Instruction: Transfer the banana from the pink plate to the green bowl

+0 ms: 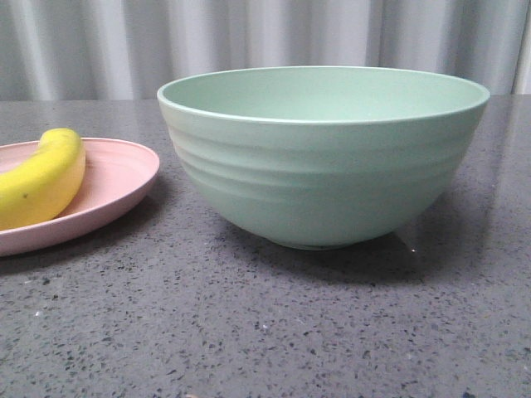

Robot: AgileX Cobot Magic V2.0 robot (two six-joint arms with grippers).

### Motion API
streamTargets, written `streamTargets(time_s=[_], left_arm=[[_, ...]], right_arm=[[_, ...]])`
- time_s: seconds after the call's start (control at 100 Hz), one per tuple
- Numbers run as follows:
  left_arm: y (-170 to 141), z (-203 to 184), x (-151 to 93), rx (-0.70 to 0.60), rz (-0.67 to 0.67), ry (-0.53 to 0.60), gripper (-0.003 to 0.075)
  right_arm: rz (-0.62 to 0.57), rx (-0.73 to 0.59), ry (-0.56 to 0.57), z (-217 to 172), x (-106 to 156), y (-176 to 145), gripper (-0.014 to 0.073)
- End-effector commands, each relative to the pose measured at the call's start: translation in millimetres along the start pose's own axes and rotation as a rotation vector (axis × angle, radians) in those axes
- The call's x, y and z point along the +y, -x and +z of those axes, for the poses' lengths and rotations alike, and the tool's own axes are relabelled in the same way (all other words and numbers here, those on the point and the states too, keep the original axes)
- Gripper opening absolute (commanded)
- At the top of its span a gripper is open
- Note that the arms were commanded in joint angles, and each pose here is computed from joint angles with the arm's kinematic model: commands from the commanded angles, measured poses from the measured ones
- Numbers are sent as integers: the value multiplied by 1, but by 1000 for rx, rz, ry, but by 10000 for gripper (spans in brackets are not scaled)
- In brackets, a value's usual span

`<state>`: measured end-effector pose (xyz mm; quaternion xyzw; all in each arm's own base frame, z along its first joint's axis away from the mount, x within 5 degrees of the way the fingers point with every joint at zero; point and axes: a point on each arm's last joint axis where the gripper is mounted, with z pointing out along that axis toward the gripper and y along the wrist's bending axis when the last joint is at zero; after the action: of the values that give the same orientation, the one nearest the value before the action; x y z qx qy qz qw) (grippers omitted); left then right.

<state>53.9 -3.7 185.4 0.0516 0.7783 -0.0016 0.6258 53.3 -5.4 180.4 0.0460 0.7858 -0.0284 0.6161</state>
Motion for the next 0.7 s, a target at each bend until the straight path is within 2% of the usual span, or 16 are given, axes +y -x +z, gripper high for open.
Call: streamTargets(time_s=[0.0,0.14,0.39,0.69], left_arm=[[8,-2,1,-132,-6,9,-20],[12,-2,1,-176,-14,10,-20],[13,-2,1,-184,-16,10,-20],[13,-2,1,-184,-21,9,-20]], right_arm=[[-28,-28,-14,0,-1,-3,-65],[-55,-35,-23,0,-2,-2,-65],[-57,-186,-19,-1,-1,11,-65],[-57,-189,-18,-1,-1,11,-65]])
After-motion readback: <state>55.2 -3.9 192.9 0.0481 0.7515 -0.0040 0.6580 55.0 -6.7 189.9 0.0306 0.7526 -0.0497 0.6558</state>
